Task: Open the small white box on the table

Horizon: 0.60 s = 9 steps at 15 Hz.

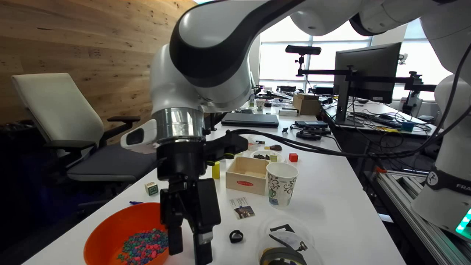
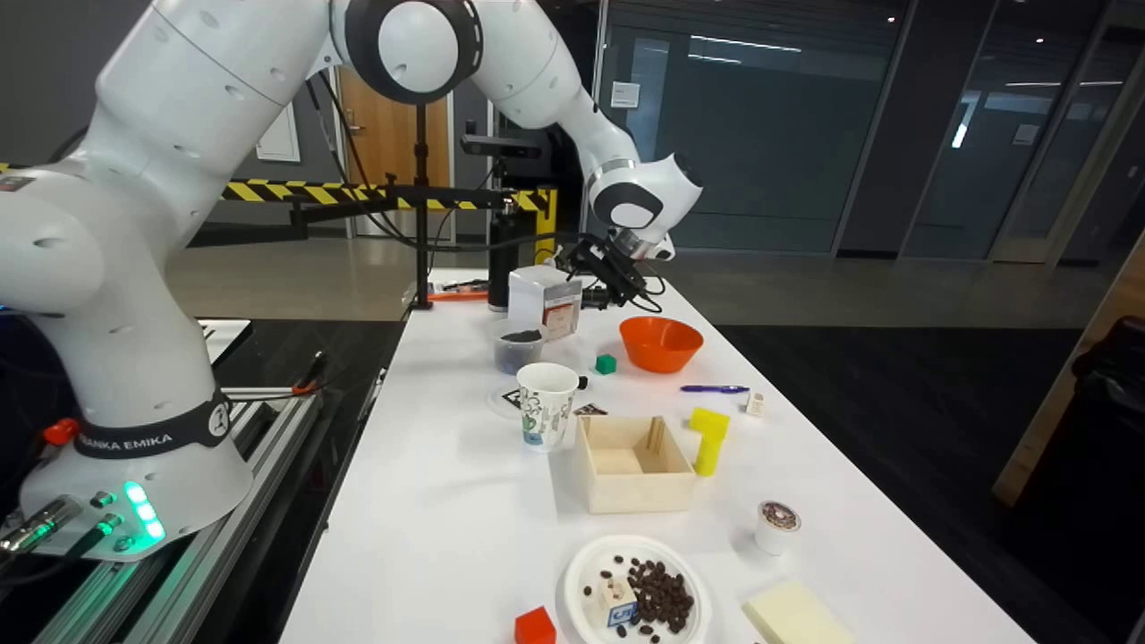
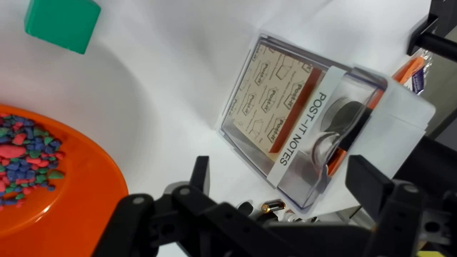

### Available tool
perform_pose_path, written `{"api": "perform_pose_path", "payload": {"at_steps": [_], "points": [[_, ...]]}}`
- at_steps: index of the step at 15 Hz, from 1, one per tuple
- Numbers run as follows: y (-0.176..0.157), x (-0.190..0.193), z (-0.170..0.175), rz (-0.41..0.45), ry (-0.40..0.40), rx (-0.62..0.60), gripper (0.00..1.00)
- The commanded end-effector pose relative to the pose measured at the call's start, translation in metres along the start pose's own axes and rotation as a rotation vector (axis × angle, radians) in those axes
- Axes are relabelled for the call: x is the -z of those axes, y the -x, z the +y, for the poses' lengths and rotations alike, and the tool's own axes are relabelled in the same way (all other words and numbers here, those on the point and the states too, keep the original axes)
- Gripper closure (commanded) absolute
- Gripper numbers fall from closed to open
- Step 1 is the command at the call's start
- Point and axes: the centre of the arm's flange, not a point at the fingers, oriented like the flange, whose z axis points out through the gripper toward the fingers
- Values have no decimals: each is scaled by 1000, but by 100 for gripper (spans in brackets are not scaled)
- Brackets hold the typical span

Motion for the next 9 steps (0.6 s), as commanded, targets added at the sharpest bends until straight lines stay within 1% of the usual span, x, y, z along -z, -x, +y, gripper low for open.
{"api": "perform_pose_path", "payload": {"at_steps": [1,2,3,7,9], "points": [[-13,0,3,-15,30,-23,6],[-14,0,3,-14,30,-24,10],[-15,-1,3,-15,27,-24,8],[-17,-4,-1,-24,29,-31,10],[-16,-7,-3,-30,30,-35,8]]}}
